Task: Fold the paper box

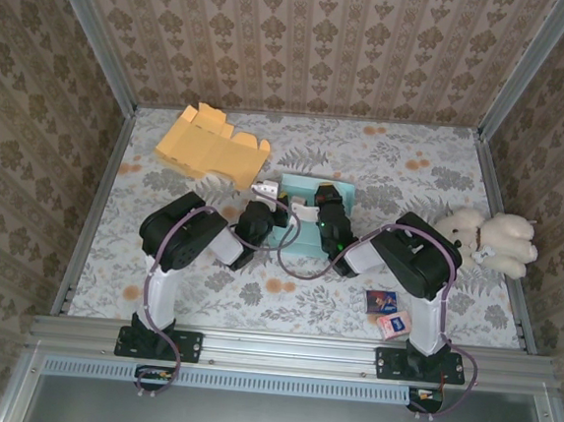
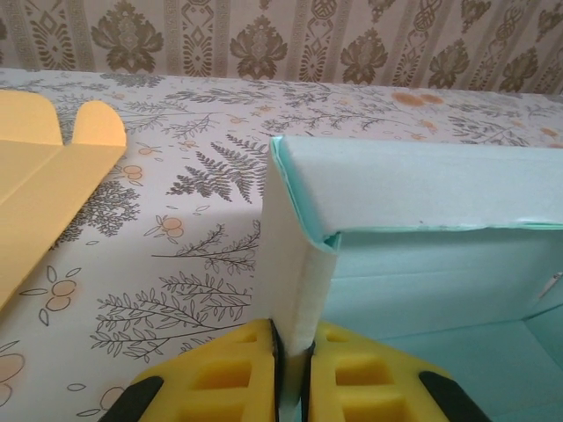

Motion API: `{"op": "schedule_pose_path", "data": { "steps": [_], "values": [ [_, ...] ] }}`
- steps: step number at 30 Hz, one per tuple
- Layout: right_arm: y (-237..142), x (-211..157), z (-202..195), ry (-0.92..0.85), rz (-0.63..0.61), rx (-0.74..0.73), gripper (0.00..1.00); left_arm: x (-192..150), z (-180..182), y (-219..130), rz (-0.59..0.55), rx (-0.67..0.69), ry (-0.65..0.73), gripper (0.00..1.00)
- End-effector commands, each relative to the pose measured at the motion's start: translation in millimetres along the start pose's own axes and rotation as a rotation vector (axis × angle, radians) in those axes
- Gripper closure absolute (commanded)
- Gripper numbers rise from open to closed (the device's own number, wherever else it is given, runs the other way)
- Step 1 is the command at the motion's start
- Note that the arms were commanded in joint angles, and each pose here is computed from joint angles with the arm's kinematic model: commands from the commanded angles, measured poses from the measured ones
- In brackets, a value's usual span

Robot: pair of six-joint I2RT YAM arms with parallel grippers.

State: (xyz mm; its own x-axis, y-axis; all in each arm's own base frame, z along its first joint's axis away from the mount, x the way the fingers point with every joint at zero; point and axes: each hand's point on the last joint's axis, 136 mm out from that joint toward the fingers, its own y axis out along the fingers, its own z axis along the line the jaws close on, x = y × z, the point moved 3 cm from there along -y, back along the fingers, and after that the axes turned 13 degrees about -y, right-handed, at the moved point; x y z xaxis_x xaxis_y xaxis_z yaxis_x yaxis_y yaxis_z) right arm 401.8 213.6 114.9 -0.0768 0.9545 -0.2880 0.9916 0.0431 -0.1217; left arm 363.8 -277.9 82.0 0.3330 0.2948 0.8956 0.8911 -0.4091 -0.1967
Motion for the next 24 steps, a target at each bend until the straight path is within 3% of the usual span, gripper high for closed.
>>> {"op": "schedule_pose_path", "data": {
  "steps": [1,7,18,21,24],
  "values": [
    [-19.7,58.1,32.3,-0.106,-0.24,0.067,0.94,8.6,-40.4,3.0,-0.047,-0.13,-0.007,0.91],
    [-22.7,60.8,35.4,-0.099,-0.231,0.067,0.94,10.8,-35.8,1.6,-0.09,-0.049,0.008,1.0],
    [-24.6,59.8,38.0,-0.046,-0.212,0.077,0.94,17.8,-15.2,-4.5,-0.174,0.209,0.05,1.0],
    [-25.3,61.1,39.9,-0.031,-0.21,0.086,0.94,16.9,-16.5,-2.2,-0.159,0.204,0.05,1.0],
    [-23.8,60.3,39.8,-0.004,-0.197,0.092,0.94,14.9,-29.4,0.0,-0.109,0.098,0.051,0.95]
  ]
}}
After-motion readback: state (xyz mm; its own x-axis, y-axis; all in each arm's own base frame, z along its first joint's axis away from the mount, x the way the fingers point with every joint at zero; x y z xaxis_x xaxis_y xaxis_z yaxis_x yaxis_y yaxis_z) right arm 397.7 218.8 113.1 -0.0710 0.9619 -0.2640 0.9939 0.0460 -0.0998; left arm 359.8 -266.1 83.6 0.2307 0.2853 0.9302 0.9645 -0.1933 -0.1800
